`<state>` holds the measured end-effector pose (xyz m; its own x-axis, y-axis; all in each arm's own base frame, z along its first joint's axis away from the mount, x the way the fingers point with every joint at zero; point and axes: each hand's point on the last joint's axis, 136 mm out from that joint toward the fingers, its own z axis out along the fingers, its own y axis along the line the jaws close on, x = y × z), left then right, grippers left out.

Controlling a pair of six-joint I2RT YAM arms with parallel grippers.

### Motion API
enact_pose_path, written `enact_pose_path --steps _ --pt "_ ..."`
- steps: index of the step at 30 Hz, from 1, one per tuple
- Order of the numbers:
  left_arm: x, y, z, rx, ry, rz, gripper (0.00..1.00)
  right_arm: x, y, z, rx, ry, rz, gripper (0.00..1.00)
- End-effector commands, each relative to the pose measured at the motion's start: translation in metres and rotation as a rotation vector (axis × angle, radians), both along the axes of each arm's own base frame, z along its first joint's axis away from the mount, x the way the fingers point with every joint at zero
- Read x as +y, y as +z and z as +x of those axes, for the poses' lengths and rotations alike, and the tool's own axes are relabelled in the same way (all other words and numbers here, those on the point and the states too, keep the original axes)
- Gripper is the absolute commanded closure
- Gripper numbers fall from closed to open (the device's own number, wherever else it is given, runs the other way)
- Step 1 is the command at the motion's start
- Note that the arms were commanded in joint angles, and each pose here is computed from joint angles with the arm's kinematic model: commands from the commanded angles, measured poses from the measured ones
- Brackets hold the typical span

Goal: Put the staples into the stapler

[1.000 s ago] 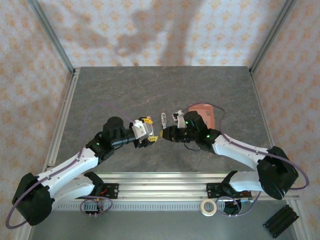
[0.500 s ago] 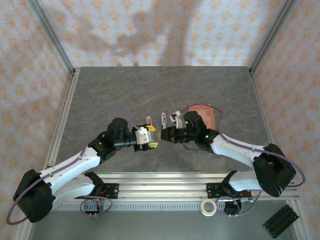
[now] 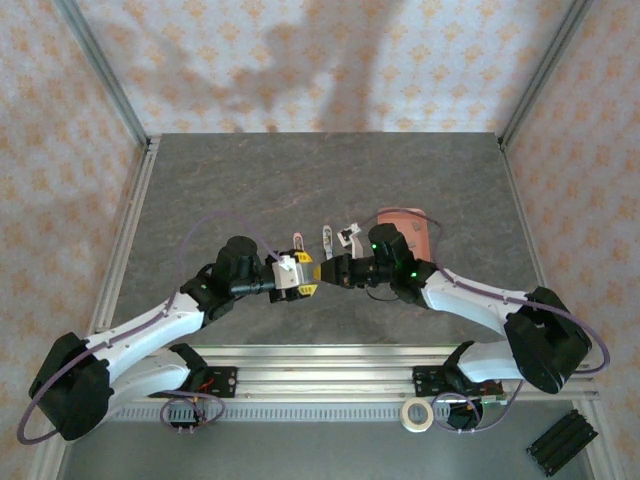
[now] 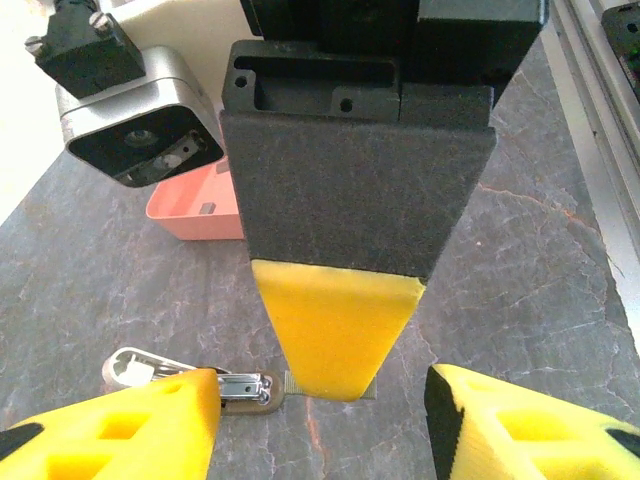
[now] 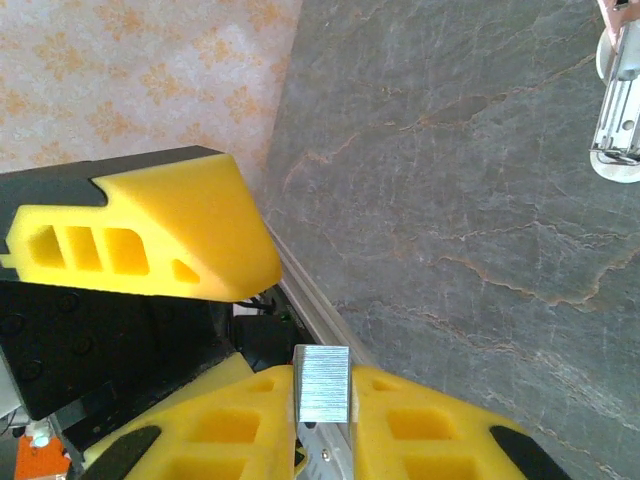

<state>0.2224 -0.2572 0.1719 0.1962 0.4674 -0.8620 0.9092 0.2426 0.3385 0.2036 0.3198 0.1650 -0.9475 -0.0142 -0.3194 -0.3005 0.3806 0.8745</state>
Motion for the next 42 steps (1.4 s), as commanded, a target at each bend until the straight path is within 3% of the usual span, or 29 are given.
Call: enact_pose_path --steps 1,13,42 --pt "-0.005 0.005 -0.006 -0.017 -0.048 -0.001 0.45 0.002 0.009 0.001 -0.016 0.012 0.039 0.8" --pt "-0.008 0.001 -0.008 -0.024 -0.07 0.017 0.5 0.003 0.016 -0.002 -0.012 0.023 0.068 0.8" --pt "-0.008 0.003 -0.006 -0.04 -0.064 0.014 0.77 0.005 0.02 -0.006 0.004 0.043 0.089 0.79"
